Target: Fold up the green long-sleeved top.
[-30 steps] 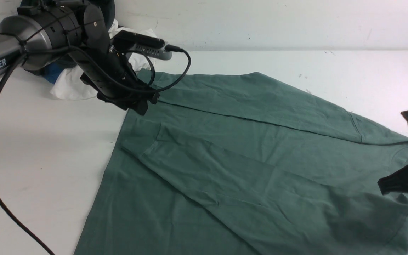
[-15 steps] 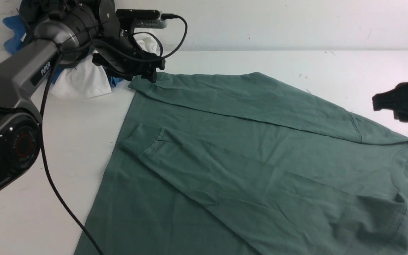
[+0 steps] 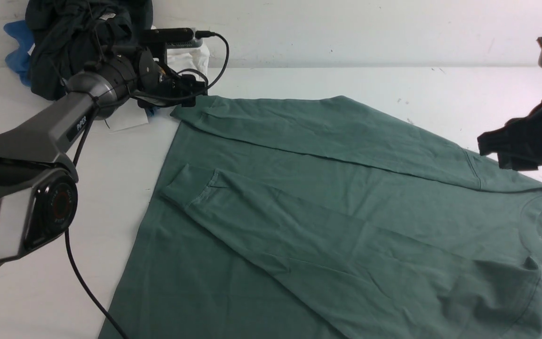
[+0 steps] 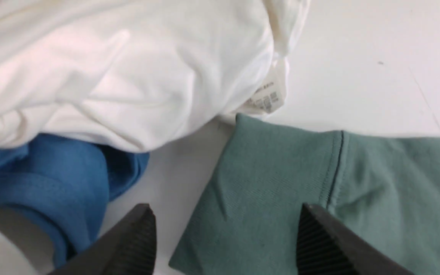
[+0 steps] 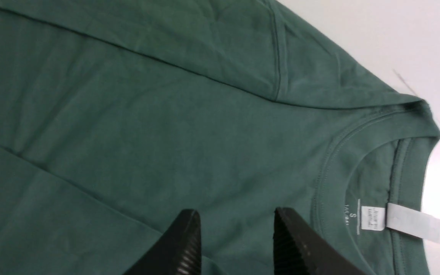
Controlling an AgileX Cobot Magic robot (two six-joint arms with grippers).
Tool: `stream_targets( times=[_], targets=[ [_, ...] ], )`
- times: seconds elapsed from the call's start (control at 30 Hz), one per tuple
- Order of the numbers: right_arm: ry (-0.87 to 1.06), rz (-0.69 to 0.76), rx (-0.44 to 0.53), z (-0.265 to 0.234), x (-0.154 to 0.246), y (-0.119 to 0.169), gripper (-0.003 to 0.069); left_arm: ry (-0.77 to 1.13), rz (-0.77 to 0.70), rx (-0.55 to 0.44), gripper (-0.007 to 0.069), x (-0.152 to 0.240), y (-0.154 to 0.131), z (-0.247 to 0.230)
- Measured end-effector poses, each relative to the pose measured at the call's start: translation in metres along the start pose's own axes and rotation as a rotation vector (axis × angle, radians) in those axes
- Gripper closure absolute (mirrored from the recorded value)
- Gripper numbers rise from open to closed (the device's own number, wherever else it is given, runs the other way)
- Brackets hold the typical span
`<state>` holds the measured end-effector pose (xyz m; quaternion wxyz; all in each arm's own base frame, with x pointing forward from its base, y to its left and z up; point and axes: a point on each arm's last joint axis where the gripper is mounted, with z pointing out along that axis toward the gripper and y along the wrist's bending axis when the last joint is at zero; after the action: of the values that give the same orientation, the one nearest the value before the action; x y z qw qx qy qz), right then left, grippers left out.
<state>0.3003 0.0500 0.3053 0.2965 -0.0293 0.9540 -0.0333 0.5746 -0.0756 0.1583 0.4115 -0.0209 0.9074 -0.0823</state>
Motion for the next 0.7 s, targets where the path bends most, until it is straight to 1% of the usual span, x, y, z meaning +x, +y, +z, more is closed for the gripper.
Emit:
stream_targets(
  times=[0.1, 0.2, 0.27, 0.33, 0.37, 0.4, 0.43, 0.5, 0.7],
  targets=[
    [0.004, -0.004, -0.006, 0.002, 0.0, 0.001, 0.0398, 0.017, -0.004, -0.005, 0.0208, 0.009, 0.002, 0.01],
    [0.001, -0.006, -0.007, 0.002, 0.0, 0.001, 0.0398, 0.025, -0.006, -0.009, 0.0274, 0.017, 0.004, 0.018],
    [0.0, -0.006, -0.008, 0.002, 0.0, 0.001, 0.0398, 0.027, -0.009, -0.009, 0.034, 0.017, 0.004, 0.018],
    [0.0, -0.008, -0.008, 0.002, 0.0, 0.001, 0.0398, 0.026, -0.006, -0.009, 0.042, 0.017, 0.004, 0.018],
    [0.0, -0.009, -0.008, 0.002, 0.0, 0.001, 0.0398, 0.026, -0.004, -0.01, 0.0437, 0.017, 0.004, 0.018],
    [0.0, -0.013, -0.008, 0.002, 0.0, 0.001, 0.0398, 0.028, -0.002, -0.011, 0.0494, 0.017, 0.004, 0.018],
    [0.0, -0.013, -0.008, 0.002, 0.0, 0.001, 0.0398, 0.027, 0.0, -0.012, 0.051, 0.017, 0.004, 0.018],
    [0.0, -0.017, -0.008, 0.002, 0.0, 0.001, 0.0398, 0.035, 0.016, -0.016, 0.0581, 0.015, 0.003, 0.014],
    [0.0, -0.018, -0.008, 0.002, 0.0, 0.001, 0.0398, 0.048, 0.062, -0.015, 0.0592, 0.002, -0.002, -0.003]
  ],
)
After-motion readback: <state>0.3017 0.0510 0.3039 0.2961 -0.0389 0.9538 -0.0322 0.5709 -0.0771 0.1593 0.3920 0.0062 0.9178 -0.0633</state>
